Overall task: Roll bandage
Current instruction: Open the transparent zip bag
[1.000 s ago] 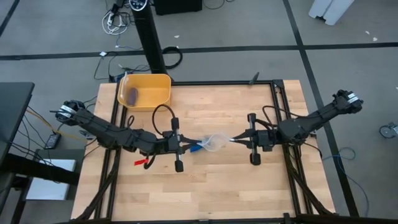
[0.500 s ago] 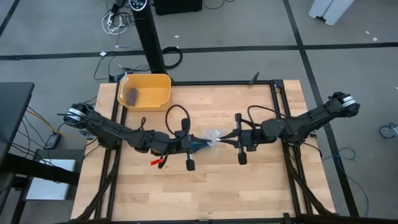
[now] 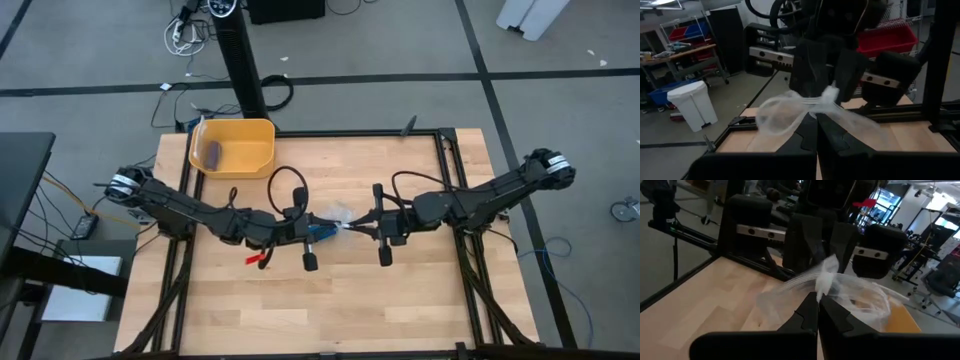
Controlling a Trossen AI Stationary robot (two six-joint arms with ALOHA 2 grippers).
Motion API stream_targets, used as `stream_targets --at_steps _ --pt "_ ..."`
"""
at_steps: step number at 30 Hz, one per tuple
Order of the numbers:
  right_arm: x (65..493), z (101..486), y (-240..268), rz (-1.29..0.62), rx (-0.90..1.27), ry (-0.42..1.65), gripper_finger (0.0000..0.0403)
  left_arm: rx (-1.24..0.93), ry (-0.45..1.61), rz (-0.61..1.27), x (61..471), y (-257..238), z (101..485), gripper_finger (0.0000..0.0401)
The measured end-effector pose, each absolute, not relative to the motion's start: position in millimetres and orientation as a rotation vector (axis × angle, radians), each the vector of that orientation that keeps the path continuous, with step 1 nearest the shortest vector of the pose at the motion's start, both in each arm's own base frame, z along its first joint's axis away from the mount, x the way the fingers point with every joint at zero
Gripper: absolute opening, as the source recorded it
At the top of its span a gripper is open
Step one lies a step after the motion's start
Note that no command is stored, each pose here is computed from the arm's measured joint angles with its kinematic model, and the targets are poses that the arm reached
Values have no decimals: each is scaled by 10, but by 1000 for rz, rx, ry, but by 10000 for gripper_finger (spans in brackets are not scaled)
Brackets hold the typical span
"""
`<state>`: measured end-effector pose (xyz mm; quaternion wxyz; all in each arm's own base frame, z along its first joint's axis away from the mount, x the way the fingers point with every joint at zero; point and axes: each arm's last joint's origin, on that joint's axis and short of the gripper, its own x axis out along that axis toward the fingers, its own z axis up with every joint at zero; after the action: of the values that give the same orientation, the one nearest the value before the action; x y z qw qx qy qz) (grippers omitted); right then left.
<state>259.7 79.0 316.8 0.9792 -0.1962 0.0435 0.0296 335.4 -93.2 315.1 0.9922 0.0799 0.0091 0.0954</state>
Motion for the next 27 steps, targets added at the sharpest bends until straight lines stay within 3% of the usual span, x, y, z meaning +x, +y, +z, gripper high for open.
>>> stream_targets --at_steps 10,16,27 --pt "2640 3116 770 65 -403 113 0 171 40 197 3381 -909 3108 0" --pt "2473 3129 774 -39 -385 207 4 213 79 257 3361 -936 3077 0" --pt "2073 3078 715 -212 -268 413 69 276 162 398 3330 -923 3011 0"
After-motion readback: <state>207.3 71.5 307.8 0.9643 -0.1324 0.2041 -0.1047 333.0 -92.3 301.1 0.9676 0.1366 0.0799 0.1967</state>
